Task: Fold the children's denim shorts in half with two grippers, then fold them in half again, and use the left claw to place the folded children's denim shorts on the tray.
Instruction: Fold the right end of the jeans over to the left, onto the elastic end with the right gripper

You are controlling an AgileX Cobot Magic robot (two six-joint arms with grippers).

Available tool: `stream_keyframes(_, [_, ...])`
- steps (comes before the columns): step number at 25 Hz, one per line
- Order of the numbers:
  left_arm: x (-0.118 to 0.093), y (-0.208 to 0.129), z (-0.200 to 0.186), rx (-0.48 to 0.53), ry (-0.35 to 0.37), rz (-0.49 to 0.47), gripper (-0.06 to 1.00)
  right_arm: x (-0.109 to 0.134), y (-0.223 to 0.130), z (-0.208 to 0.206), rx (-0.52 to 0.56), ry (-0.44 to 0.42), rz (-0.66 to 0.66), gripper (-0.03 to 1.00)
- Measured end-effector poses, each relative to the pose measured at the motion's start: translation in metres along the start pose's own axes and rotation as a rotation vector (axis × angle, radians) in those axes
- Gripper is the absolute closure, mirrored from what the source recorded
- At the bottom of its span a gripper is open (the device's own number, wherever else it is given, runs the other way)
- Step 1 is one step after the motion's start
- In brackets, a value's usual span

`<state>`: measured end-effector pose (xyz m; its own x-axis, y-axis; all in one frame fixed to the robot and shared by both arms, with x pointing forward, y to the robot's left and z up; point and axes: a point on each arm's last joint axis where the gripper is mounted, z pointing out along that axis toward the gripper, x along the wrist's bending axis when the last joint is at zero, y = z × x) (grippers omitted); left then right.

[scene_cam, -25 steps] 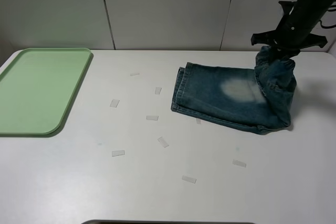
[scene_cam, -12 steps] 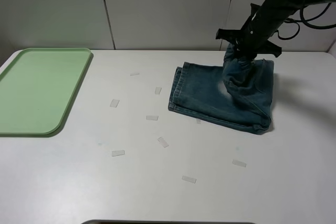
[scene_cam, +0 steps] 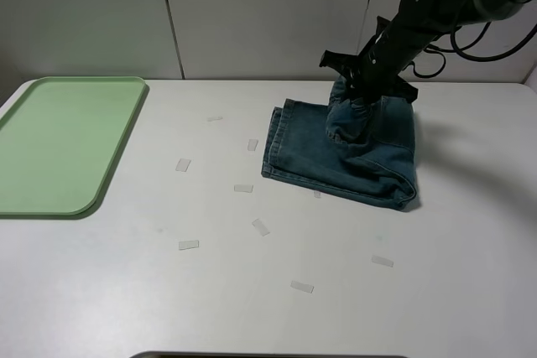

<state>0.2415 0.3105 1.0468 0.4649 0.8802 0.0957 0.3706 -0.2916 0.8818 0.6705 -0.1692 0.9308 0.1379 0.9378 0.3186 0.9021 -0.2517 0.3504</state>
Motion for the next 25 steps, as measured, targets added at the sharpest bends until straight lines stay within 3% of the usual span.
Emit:
stream_keyframes(17, [0.001,0.0,0.0,-0.001,0.011,0.006,0.18,0.027,-0.02,0.004,0.047,0.015,-0.119,0.9])
stream_keyframes(25, [0.001,0.0,0.0,-0.001,0.012,0.007,0.18,0.028,-0.035,0.004,0.142,-0.079,-0.249,0.9])
